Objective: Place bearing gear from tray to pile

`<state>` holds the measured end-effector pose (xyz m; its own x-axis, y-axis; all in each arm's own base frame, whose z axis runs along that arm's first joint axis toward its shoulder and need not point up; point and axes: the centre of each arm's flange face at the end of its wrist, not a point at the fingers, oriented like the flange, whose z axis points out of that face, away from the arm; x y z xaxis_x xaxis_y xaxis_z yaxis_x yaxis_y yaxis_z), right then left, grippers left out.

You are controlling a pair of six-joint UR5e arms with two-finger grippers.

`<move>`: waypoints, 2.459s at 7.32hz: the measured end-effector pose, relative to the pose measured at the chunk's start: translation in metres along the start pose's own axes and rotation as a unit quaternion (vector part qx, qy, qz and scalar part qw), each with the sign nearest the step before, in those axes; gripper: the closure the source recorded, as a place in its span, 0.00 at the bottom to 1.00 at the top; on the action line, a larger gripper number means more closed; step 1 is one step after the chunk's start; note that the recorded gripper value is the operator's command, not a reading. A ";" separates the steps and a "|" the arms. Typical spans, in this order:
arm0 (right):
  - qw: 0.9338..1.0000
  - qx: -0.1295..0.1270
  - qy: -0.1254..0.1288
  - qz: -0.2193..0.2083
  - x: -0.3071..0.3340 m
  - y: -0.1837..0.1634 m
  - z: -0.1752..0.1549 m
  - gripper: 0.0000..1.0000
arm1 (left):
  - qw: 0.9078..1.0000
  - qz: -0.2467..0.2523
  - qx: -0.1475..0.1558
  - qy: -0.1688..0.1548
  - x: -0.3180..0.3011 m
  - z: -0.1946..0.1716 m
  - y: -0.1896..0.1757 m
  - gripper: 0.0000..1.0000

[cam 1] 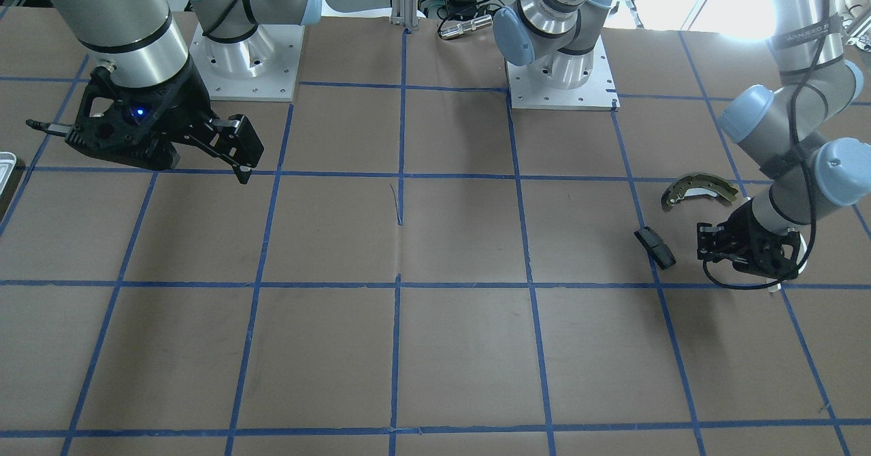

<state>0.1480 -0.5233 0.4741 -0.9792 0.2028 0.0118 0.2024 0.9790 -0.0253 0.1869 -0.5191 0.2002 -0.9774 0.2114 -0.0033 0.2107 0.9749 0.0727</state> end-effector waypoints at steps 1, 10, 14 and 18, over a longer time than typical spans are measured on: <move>1.000 0.000 0.000 0.000 0.000 0.000 0.000 0.00 | 1.000 0.000 -0.001 -0.001 0.004 0.009 0.005 0.85; 1.000 -0.001 0.000 0.000 0.000 0.001 0.000 0.00 | 1.000 -0.015 -0.014 -0.023 -0.001 0.003 0.025 0.09; 1.000 -0.001 0.000 0.001 0.000 0.001 0.000 0.00 | 0.999 -0.016 0.010 -0.042 0.105 -0.108 -0.004 0.09; 1.000 -0.001 0.000 0.001 0.000 0.001 0.000 0.00 | 0.997 -0.049 0.036 -0.037 0.275 -0.267 -0.040 0.01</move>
<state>0.1481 -0.5226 0.4743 -0.9789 0.2043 0.0112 0.2040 0.9787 -0.0241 -0.0951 -0.5191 0.4628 -0.9899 0.1169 -0.0805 0.1175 0.9931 -0.0026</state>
